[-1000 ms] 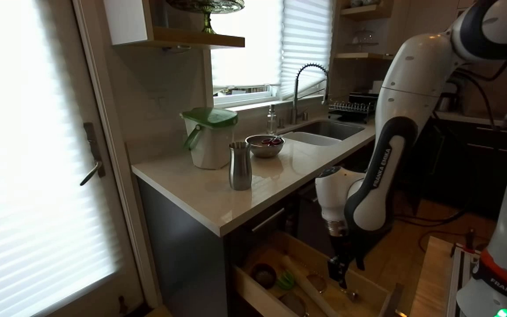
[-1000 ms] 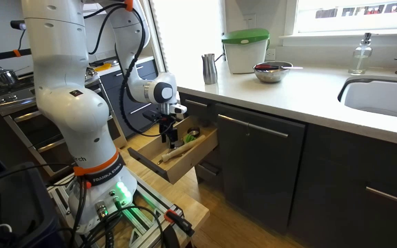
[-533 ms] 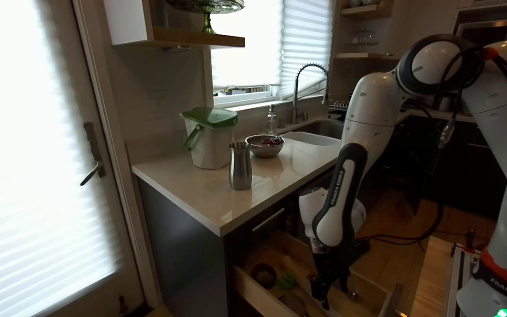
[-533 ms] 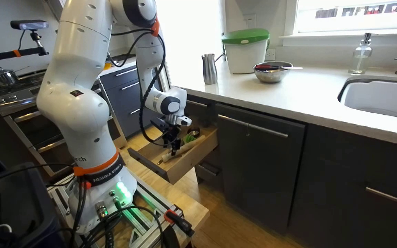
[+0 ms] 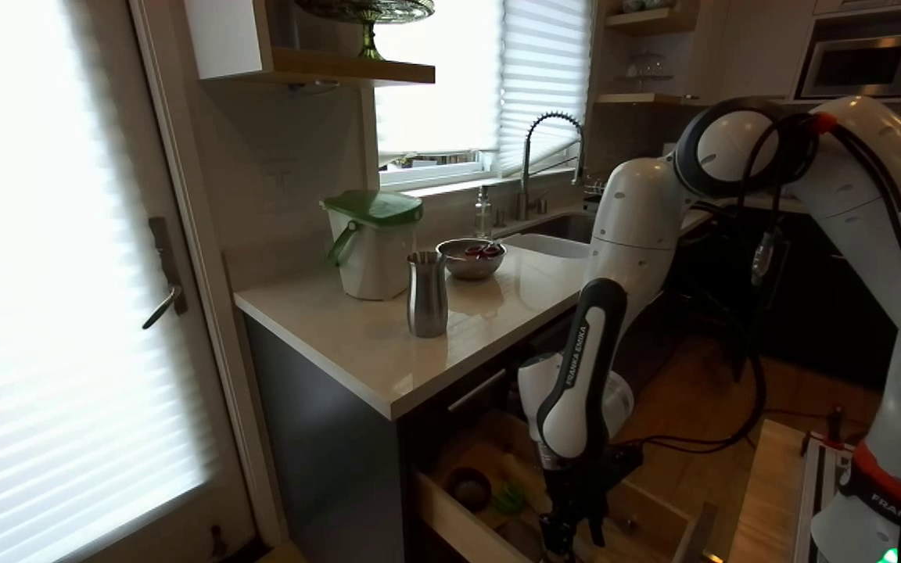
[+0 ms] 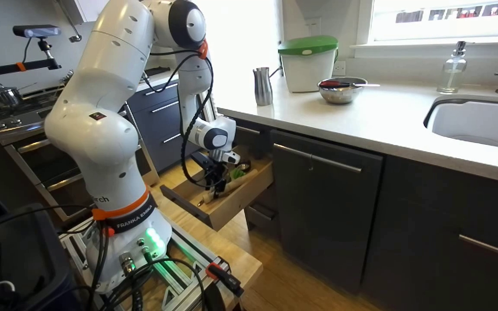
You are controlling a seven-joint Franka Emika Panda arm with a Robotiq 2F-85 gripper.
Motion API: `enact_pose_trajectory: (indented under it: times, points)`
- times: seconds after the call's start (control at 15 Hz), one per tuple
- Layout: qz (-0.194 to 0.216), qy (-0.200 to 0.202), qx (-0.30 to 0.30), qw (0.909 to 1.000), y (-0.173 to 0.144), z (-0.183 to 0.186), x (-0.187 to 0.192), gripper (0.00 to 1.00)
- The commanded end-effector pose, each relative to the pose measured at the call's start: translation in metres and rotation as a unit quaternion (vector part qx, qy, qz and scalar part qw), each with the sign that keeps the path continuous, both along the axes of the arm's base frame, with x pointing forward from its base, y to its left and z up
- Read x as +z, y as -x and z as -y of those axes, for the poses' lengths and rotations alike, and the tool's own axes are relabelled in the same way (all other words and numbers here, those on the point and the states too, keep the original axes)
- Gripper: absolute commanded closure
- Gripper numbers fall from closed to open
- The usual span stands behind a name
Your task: Move the pestle from the drawer to the countertop
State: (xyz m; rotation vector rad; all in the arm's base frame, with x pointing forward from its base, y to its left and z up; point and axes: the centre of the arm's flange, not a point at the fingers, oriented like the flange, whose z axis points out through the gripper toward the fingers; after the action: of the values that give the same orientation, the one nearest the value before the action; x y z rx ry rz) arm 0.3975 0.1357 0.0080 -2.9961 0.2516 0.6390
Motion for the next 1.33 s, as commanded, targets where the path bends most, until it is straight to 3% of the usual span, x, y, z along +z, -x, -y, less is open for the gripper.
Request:
enact_pose_trajectory:
  times: [0.0,0.07,0.4,0.67,1.07,1.27]
  points:
    - [-0.002,0.01,-0.01,0.9999,0.0,0.007,-0.007,0.41]
    - [-0.006,0.014,-0.01,0.9998,0.0,0.007,-0.01,0.54]
    - [-0.002,0.022,-0.005,0.9998,0.002,0.007,-0.011,0.92]
    - [0.016,0.038,-0.001,0.9991,0.011,-0.009,0.013,0.92]
    - [0.121,0.045,-0.038,0.9909,0.04,-0.026,0.095,0.92]
    - [0.144,0.027,-0.052,0.9879,0.053,-0.021,0.125,0.92]
